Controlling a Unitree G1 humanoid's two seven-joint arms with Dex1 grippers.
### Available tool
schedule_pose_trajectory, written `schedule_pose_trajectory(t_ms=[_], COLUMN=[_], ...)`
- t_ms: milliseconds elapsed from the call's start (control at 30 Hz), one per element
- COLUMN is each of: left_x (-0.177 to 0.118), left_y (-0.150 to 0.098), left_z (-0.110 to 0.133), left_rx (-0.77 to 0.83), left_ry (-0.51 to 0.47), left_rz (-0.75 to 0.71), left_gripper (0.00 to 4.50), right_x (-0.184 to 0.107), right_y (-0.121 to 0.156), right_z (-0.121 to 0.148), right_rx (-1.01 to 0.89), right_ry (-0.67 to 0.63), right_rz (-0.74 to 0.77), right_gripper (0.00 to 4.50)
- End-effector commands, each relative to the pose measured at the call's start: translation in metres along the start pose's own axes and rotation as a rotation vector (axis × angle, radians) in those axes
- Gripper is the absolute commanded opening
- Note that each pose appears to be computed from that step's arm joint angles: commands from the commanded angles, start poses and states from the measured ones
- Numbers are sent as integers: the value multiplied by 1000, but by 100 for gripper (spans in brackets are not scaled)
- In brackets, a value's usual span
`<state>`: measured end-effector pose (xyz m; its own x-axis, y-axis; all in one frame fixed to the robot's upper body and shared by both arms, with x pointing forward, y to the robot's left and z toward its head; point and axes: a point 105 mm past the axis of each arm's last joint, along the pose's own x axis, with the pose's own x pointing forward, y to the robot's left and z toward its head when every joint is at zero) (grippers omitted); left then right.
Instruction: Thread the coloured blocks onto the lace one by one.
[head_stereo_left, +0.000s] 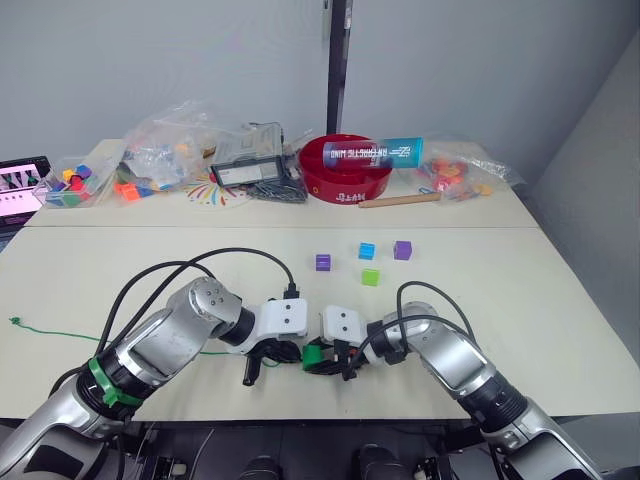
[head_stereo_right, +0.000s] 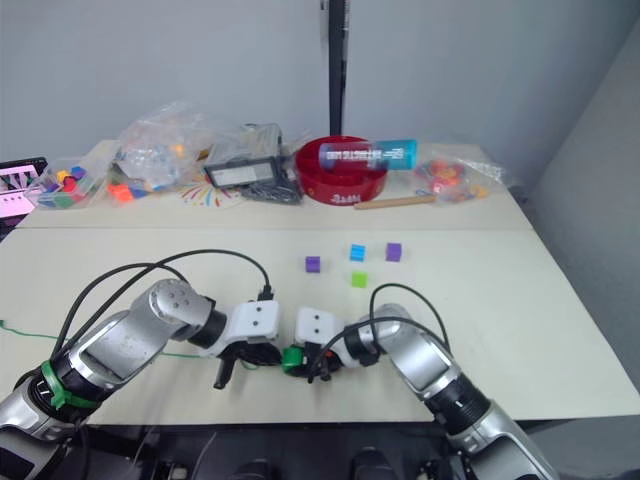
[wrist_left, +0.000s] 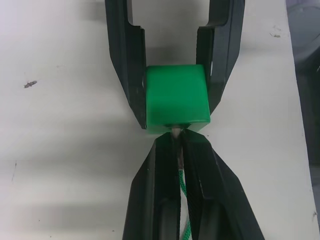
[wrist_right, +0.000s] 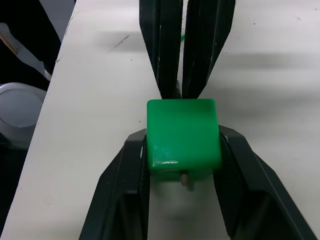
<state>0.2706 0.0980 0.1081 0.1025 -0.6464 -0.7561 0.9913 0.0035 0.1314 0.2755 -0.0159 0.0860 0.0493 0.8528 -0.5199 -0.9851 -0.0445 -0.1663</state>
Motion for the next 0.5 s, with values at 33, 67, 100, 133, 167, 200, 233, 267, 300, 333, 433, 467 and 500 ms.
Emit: schedule_pose_trajectory(t_ms=[33, 67, 100, 133, 167, 200, 233, 267, 300, 333, 433, 467, 500], left_x=[-4, -5, -10, -16, -21, -24, -29, -33, -36, -40, -46, -47, -46], left_y=[1, 2, 6, 9, 11, 12, 12, 11, 10, 9, 6, 5, 6], left_z=[6, 5, 2, 0, -2, -3, -5, -7, -12, -16, -25, -28, -30], left_rx=[19, 10, 8, 7, -3, -10, -9, -3, -7, -11, -25, -23, -32], left_ry=[-59, -62, -74, -87, -105, -118, -125, -134, -135, -137, -153, -157, -170], left_rz=[-5, -5, 25, 50, 70, 81, 86, 91, 92, 92, 102, 105, 119], left_gripper=[136, 174, 202, 235, 270, 303, 334, 334, 334, 334, 334, 334, 334], right_x=[-4, -5, -7, -8, -9, -10, -11, -11, -12, -12, -13, -13, -13], right_y=[-3, -3, -4, -5, -6, -6, -6, -7, -7, -8, -10, -10, -11], right_z=[2, 1, -2, -3, -4, -5, -6, -6, -6, -7, -7, -7, -7], right_rx=[-3, -1, 3, 8, 11, 13, 14, 14, 14, 15, 16, 16, 16], right_ry=[-3, -1, 5, 9, 12, 13, 14, 15, 17, 18, 20, 21, 21], right_rz=[-33, -35, -41, -45, -50, -53, -54, -56, -58, -61, -68, -70, -72], right_gripper=[119, 119, 119, 119, 119, 119, 119, 119, 119, 119, 119, 119, 119])
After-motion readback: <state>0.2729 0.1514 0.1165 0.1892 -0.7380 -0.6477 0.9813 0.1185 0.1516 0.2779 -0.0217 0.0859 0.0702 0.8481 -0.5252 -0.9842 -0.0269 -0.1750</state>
